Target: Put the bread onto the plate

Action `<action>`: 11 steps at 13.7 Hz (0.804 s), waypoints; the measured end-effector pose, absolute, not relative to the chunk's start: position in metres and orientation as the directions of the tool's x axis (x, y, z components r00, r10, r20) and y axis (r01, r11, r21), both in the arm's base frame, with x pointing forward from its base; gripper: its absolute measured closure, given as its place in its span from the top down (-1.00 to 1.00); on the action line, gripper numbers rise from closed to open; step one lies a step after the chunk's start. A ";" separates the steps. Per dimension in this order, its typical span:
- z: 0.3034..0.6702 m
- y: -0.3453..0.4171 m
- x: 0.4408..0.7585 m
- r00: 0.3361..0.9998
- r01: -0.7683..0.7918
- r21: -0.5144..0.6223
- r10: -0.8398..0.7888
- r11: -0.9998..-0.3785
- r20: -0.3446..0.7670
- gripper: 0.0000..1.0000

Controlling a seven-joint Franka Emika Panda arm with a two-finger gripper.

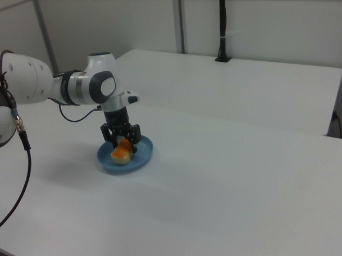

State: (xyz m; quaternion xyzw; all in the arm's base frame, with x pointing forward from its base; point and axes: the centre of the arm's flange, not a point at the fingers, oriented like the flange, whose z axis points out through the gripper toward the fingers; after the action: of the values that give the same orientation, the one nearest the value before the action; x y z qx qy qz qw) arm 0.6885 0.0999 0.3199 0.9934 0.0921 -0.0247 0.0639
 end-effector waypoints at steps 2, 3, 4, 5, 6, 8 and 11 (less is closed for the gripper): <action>0.322 0.100 0.689 0.982 0.185 0.123 0.180 -0.975 -0.057 0.97; 0.328 0.099 0.691 0.983 0.183 0.123 0.179 -0.975 -0.046 1.00; 0.338 0.099 0.692 0.984 0.180 0.123 0.178 -0.976 -0.030 1.00; 0.353 0.097 0.692 0.984 0.175 0.124 0.175 -0.977 -0.015 1.00; 0.372 0.096 0.690 0.985 0.170 0.125 0.170 -0.978 -0.011 1.00; 0.421 0.089 0.678 0.989 0.150 0.126 0.150 -0.981 -0.012 1.00; 0.499 0.059 0.650 0.995 0.097 0.125 0.096 -0.987 -0.013 1.00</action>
State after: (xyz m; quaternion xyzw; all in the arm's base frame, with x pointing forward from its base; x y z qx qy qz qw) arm 0.6497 0.0590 0.4986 0.9968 0.0482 -0.0035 0.0631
